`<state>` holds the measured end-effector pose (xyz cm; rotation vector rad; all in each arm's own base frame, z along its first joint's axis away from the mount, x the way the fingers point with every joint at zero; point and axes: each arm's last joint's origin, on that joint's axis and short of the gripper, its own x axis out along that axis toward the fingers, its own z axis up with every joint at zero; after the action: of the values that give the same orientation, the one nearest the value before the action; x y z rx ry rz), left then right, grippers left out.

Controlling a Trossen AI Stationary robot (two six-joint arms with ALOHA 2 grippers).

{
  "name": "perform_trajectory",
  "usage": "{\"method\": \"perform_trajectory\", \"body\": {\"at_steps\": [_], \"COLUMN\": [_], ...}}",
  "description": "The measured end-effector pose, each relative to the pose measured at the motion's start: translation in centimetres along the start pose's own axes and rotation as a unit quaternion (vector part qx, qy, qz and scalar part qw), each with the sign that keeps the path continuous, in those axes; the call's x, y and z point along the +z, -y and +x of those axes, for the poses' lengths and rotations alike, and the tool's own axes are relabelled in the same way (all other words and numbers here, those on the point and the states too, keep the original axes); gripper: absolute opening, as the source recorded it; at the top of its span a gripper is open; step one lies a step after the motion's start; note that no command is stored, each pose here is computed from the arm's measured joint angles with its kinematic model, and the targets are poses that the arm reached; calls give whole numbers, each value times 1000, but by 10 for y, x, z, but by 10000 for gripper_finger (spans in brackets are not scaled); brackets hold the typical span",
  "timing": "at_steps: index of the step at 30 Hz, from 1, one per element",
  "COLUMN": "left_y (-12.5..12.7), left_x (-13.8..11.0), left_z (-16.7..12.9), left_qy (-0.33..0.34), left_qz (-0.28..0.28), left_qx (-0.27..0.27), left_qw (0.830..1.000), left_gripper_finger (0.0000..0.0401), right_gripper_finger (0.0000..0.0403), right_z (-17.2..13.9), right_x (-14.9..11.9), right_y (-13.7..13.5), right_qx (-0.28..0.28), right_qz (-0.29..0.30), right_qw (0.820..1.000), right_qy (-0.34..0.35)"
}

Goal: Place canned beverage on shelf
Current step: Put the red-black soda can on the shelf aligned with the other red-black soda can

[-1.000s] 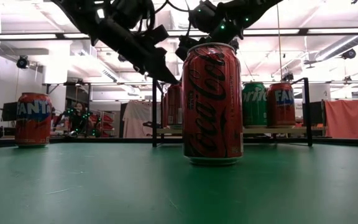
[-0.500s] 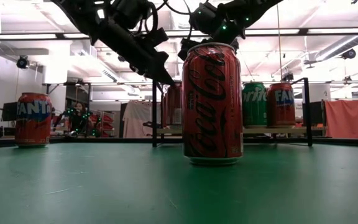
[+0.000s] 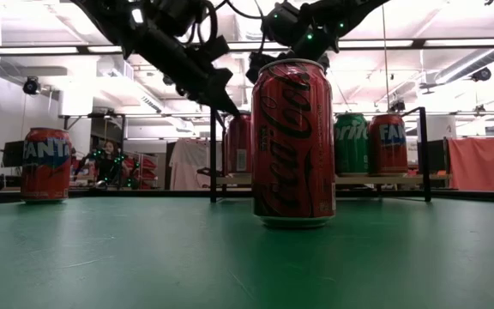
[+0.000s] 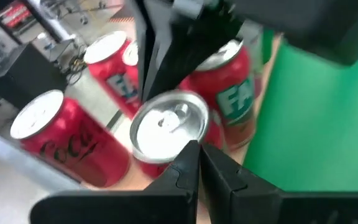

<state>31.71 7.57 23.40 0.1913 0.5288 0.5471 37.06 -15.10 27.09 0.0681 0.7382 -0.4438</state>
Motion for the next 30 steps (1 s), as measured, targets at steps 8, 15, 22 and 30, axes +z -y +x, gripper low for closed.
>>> {"method": "perform_trajectory", "body": {"at_steps": [8, 15, 22, 30], "left_y": [7, 5, 2, 1], "left_x": [-2, -6, -7, -8], "left_z": [2, 8, 12, 12], "left_qy": [0, -11, -16, -20], "left_qz": [15, 15, 15, 22], "left_qx": [-40, -33, -26, -16], "left_qw": [999, 999, 999, 999], "left_gripper_finger": [0, 0, 0, 0], "right_gripper_finger": [9, 9, 9, 9], "right_z": [0, -1, -15, -26], "right_x": [0, 0, 3, 10], "right_y": [-1, -1, 0, -1], "right_qx": [2, -1, 4, 15], "right_qz": [-4, -10, -18, -24], "right_qw": [1000, 1000, 1000, 999], "right_qy": [2, 1, 2, 30]}}
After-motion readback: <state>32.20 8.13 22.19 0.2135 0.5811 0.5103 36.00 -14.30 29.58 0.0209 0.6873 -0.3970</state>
